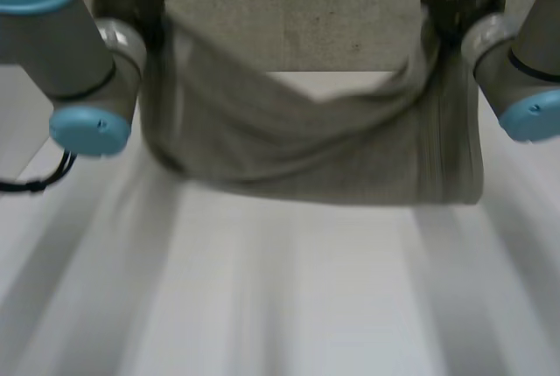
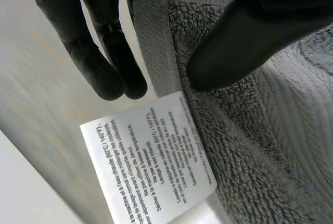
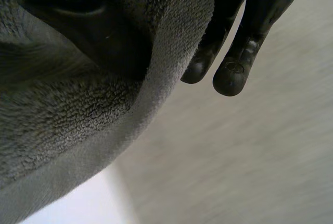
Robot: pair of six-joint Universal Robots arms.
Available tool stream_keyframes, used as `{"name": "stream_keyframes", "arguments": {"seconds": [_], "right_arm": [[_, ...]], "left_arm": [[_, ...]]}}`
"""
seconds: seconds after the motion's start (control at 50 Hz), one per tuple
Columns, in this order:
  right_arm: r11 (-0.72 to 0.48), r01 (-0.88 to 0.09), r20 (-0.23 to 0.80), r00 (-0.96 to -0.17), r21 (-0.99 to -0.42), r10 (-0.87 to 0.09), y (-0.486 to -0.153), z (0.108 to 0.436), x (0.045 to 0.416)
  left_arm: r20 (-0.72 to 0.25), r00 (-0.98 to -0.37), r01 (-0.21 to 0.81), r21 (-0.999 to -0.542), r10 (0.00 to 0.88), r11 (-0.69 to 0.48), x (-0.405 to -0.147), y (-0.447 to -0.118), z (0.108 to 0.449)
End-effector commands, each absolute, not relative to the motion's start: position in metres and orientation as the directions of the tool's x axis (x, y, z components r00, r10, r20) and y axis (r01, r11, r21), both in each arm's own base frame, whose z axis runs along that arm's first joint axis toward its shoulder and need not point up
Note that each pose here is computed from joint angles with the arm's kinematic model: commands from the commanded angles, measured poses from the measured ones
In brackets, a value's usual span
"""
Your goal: Fold the towel.
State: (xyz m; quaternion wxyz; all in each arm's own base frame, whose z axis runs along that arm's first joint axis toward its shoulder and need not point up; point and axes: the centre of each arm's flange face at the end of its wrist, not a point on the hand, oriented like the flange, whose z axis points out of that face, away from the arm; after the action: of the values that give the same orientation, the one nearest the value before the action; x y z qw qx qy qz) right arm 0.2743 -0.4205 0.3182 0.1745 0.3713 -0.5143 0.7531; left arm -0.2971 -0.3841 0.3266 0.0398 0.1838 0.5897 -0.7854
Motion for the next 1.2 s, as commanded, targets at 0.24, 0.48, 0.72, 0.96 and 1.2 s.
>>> {"name": "stream_keyframes", "arguments": {"seconds": [0.24,0.48,0.72,0.96,1.2], "right_arm": [[-0.592,-0.476,0.627,-0.776,-0.651,-0.066,-0.422,0.334,0.281],[-0.287,-0.632,0.682,-0.566,-0.719,-0.462,-0.397,0.209,0.282],[-0.177,-0.71,0.682,-0.529,-0.682,-0.505,-0.376,0.193,0.248],[-0.11,-0.638,0.619,-0.666,-0.762,-0.417,-0.356,0.247,0.205],[0.057,-0.59,0.492,-0.719,-0.805,-0.491,-0.316,0.284,0.165]], "left_arm": [[-0.167,-0.964,0.037,-0.857,0.209,-0.513,-0.304,-0.409,0.353],[-0.263,-0.902,0.227,-0.964,0.343,-0.141,-0.301,-0.391,0.22],[-0.369,-0.865,0.357,-0.929,0.339,-0.101,-0.272,-0.363,0.218],[-0.371,-0.882,0.355,-0.929,0.289,-0.109,-0.241,-0.33,0.253],[-0.368,-0.888,0.355,-0.93,0.275,-0.098,-0.207,-0.282,0.267]]}}
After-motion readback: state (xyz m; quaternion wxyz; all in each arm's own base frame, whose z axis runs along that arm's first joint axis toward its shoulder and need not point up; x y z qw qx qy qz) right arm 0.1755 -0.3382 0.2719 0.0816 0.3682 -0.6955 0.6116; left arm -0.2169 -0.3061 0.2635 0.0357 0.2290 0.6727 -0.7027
